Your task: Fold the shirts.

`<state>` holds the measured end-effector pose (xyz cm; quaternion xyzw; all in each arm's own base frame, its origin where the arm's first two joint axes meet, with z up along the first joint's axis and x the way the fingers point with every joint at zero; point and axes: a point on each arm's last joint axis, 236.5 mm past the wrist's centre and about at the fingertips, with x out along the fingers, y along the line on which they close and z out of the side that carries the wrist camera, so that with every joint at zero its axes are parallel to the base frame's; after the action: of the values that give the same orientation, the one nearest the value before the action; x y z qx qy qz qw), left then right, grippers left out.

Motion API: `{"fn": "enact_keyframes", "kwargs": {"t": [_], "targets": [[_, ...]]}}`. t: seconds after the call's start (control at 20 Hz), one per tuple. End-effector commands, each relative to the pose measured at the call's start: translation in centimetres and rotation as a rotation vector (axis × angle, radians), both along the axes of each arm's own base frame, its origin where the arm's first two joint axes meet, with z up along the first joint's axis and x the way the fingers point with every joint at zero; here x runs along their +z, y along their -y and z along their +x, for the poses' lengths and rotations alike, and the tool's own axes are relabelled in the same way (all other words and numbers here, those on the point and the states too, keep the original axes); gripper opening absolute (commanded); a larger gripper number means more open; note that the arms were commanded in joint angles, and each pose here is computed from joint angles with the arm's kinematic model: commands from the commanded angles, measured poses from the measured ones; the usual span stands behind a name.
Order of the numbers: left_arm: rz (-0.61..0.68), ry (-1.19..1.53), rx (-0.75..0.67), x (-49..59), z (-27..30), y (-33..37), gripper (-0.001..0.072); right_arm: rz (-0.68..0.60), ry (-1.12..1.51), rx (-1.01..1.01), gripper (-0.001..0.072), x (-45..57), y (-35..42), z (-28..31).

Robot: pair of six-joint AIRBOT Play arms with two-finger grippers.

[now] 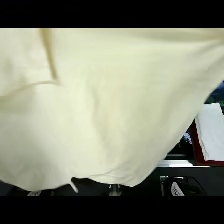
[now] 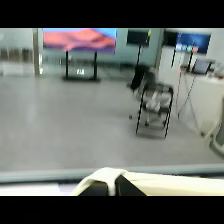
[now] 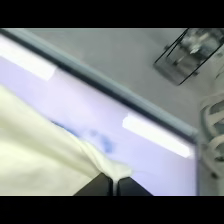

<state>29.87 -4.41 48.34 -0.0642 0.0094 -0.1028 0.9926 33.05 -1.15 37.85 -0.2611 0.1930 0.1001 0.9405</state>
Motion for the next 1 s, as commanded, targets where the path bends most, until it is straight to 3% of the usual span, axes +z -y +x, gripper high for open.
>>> {"fn": "enact_keyframes", "kwargs": {"t": [0.0,0.15,0.35,0.5,0.65,0.95], "targets": [[0.024,-0.390,0.026,-13.4,7.5,-1.2,0.0030,0.097,-0.478,0.025,0.0017,-14.1,1.1,3.8],[0.012,-0.732,0.007,-29.3,12.1,-1.0,0.0031,0.212,-0.768,-0.006,0.0017,-25.9,2.0,7.1],[-0.015,-0.906,0.013,-42.0,16.5,-0.8,0.0031,0.281,-0.772,-0.067,0.0017,-34.1,3.6,13.6],[-0.088,-0.861,0.039,-44.5,20.6,-0.8,0.0031,0.347,-0.640,-0.109,0.0017,-35.7,4.2,18.3],[-0.132,-0.758,0.073,-43.8,24.5,-1.3,0.0031,0.332,-0.470,-0.169,0.0017,-34.9,6.3,22.1],[-0.166,-0.640,0.107,-42.7,29.3,-2.1,0.0031,0.178,-0.254,-0.064,0.0018,-33.1,1.5,27.2]]}}
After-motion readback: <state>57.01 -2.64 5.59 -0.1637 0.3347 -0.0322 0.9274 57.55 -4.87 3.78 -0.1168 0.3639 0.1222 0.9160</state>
